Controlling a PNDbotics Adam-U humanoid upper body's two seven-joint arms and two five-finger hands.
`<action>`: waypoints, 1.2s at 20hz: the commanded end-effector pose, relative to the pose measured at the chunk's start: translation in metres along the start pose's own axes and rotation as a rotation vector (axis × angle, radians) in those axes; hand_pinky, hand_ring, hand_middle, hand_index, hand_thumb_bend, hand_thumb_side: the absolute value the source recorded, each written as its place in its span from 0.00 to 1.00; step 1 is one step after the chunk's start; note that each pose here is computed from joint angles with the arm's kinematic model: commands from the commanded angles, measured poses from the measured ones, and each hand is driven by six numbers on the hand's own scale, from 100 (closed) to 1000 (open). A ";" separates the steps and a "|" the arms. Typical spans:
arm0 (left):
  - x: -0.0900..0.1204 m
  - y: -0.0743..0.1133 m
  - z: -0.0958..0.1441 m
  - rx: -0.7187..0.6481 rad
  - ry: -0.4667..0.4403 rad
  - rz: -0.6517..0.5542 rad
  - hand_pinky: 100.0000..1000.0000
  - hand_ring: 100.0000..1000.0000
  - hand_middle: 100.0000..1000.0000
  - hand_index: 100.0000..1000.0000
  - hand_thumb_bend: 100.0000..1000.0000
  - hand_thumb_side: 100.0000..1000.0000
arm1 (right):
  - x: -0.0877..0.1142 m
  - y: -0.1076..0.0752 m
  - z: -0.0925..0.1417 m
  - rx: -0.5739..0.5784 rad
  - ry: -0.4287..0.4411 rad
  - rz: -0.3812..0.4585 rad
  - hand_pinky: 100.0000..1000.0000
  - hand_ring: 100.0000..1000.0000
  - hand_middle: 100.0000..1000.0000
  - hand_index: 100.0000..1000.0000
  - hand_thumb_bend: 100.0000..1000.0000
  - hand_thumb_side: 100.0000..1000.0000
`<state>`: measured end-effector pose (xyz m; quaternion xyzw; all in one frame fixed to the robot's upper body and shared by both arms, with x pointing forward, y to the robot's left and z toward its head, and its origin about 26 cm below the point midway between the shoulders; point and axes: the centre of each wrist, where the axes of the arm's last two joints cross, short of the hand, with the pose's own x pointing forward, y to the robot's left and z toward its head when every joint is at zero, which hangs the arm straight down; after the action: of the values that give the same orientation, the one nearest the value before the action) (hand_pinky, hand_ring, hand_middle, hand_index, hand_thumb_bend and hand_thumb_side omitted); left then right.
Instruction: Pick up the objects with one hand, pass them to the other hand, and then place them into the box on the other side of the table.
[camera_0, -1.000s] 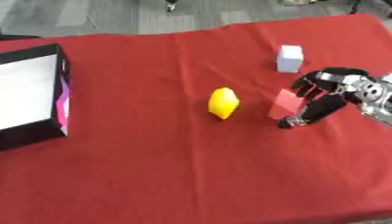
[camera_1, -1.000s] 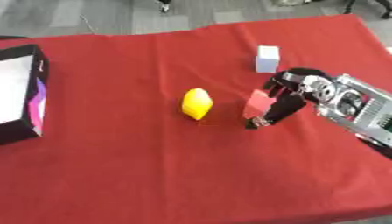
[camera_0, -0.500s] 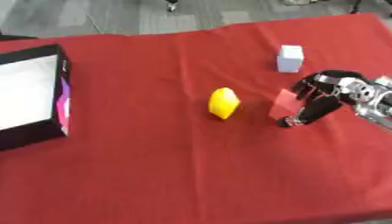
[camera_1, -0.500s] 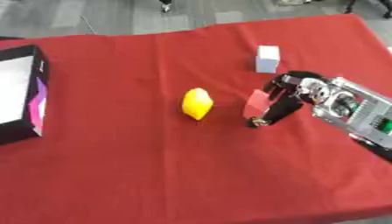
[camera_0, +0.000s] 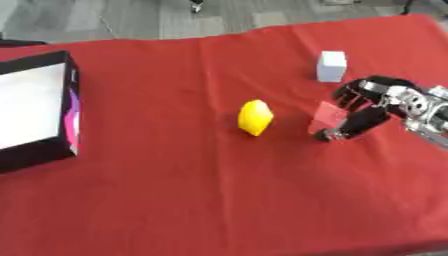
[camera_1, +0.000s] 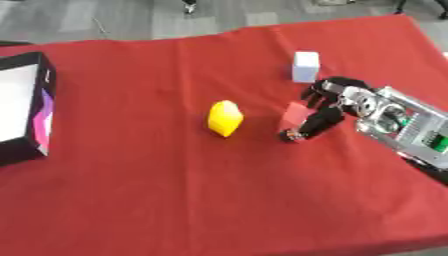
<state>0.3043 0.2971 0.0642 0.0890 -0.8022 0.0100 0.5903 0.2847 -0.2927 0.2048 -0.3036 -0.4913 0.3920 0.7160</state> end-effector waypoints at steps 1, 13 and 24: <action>0.005 0.003 -0.002 -0.008 -0.019 -0.009 0.80 0.64 0.72 0.82 0.22 0.70 | 0.006 -0.014 0.007 -0.125 -0.060 0.074 0.81 0.83 0.73 0.84 0.60 0.13; 0.003 0.000 -0.001 -0.009 -0.012 0.002 0.80 0.64 0.72 0.82 0.22 0.70 | 0.002 -0.004 0.003 -0.119 -0.036 0.178 0.84 0.85 0.76 0.86 0.58 0.11; 0.001 0.000 0.001 -0.006 -0.002 0.005 0.80 0.64 0.72 0.82 0.22 0.71 | -0.014 -0.003 -0.013 -0.061 0.030 0.144 0.84 0.85 0.76 0.87 0.58 0.12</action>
<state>0.3034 0.2946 0.0600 0.0839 -0.7987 0.0110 0.5957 0.2931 -0.3028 0.1884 -0.3575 -0.4662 0.4275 0.6871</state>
